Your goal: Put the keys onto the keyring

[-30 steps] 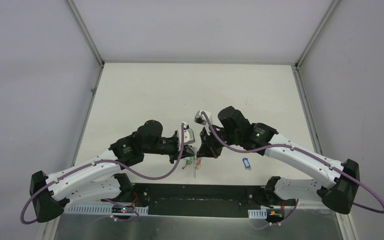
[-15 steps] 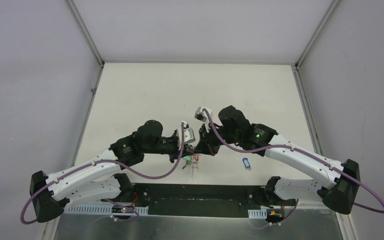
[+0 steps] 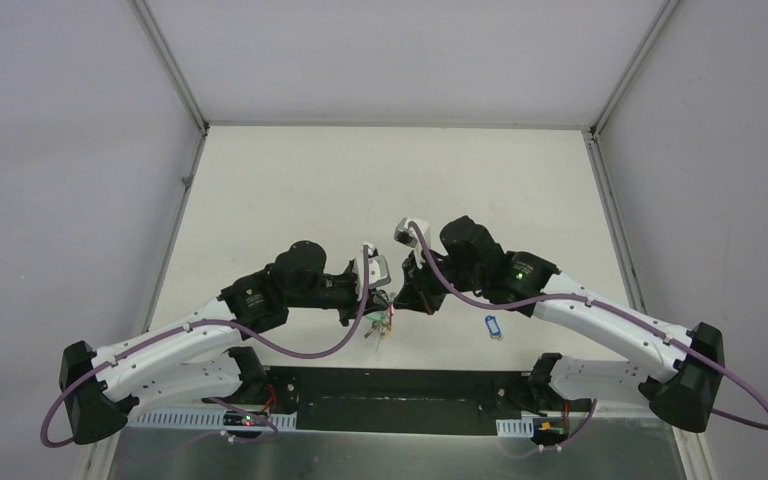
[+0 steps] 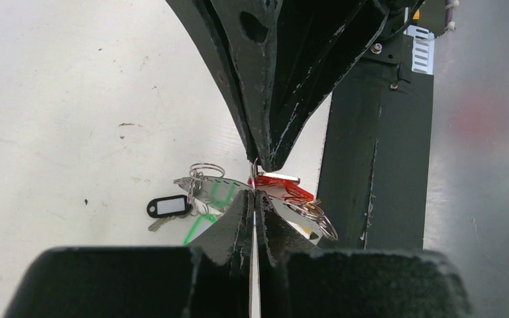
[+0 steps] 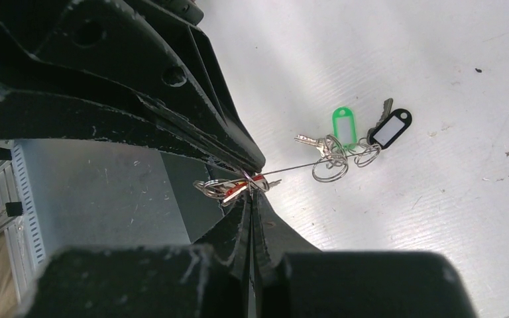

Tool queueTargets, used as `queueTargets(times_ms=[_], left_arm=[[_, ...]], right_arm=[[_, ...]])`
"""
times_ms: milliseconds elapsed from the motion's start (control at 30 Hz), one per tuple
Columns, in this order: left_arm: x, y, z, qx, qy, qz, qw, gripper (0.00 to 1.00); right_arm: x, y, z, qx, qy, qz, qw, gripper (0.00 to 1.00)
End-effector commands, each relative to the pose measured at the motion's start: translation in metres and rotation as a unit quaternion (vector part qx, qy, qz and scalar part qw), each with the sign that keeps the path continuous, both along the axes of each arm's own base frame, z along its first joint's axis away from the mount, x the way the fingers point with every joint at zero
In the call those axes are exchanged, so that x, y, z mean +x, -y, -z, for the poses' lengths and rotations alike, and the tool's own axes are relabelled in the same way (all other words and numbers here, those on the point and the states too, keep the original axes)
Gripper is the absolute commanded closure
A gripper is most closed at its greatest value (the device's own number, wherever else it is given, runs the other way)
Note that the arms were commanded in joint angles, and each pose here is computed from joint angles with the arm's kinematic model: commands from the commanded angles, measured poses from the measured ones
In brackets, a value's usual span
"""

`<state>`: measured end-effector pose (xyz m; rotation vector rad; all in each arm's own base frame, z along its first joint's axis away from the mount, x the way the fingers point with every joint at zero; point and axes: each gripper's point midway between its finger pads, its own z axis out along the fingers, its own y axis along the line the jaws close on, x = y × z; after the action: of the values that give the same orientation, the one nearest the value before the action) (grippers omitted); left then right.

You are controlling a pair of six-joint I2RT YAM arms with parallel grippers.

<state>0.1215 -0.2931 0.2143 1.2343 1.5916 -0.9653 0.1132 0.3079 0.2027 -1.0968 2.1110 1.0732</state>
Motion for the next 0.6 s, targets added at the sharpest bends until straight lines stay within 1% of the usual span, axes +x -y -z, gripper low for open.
queueTargets(times_ms=[0,267,567], left_arm=[[-0.005,0.006,-0.019,-0.036,0.011,0.009,0.999,1.0],[-0.005,0.004,-0.021,-0.038,0.016,0.007,0.999,1.0],[-0.004,0.002,-0.022,-0.04,0.022,0.003,0.999,1.0]], right_arm=[[0.009,0.007,0.003,-0.015,0.017,0.028,0.999,1.0],[0.015,0.012,0.019,-0.048,0.007,0.053,0.997,1.0],[0.014,0.017,0.019,-0.05,0.015,0.05,0.997,1.0]])
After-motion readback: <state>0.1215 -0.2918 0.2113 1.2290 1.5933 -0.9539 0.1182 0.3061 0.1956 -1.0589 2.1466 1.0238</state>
